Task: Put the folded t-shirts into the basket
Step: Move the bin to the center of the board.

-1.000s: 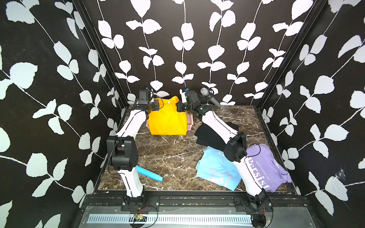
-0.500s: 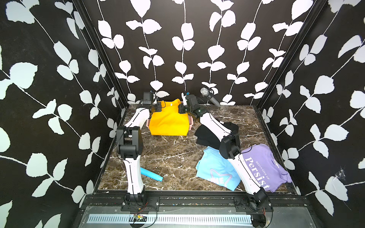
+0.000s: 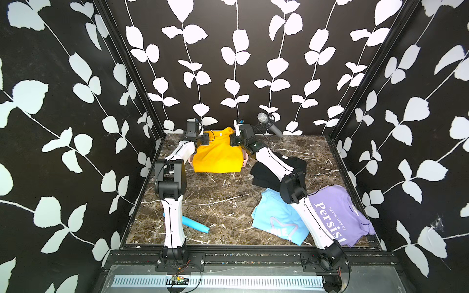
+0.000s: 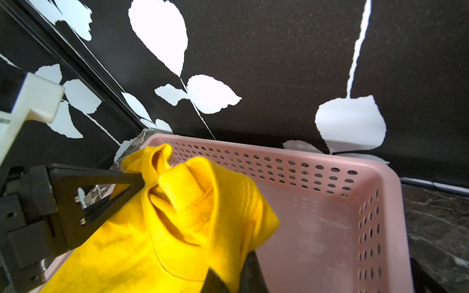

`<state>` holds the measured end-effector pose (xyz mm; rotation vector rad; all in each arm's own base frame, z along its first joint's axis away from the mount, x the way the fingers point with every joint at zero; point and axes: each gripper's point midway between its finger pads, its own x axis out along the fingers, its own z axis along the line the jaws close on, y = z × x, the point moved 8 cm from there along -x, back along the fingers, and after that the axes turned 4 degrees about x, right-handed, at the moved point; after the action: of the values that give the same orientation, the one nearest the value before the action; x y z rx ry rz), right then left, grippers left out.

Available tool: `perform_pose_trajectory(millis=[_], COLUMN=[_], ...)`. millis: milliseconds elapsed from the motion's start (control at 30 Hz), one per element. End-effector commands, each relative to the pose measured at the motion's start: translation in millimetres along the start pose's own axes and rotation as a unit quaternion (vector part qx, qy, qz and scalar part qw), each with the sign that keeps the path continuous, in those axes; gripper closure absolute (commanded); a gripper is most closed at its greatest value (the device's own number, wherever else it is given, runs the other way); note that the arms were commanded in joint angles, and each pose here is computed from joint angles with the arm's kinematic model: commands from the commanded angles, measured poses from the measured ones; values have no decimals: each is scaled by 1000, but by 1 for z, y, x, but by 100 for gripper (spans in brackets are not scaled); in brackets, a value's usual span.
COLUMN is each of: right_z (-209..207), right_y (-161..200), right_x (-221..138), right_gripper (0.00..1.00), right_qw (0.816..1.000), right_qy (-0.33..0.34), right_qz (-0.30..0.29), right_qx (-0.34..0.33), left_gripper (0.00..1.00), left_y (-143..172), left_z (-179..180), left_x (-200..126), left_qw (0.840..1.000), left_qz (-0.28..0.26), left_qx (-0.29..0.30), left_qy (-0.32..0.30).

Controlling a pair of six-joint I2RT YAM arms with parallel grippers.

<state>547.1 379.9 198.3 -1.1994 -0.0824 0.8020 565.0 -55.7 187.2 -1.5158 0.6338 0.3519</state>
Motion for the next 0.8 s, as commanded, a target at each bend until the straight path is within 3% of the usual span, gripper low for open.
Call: perform_pose_trajectory(millis=[0, 233, 400, 767], right_z=[-6, -12, -11, 11], right_y=[-23, -16, -8, 1], right_x=[1, 7, 7, -25], right_gripper=[100, 100, 100, 100], right_qw=[998, 998, 999, 999], right_qy=[-2, 1, 3, 16], right_qz=[-66, -66, -39, 32], right_qx=[-9, -17, -2, -3], left_gripper=[100, 100, 100, 100], left_y=[-25, -24, -10, 10], left_z=[5, 4, 3, -5], left_x=[-3, 9, 10, -33], left_qw=[999, 999, 1000, 998], left_qz=[-46, -45, -7, 35], left_qx=[8, 7, -18, -53], left_qy=[2, 10, 19, 31])
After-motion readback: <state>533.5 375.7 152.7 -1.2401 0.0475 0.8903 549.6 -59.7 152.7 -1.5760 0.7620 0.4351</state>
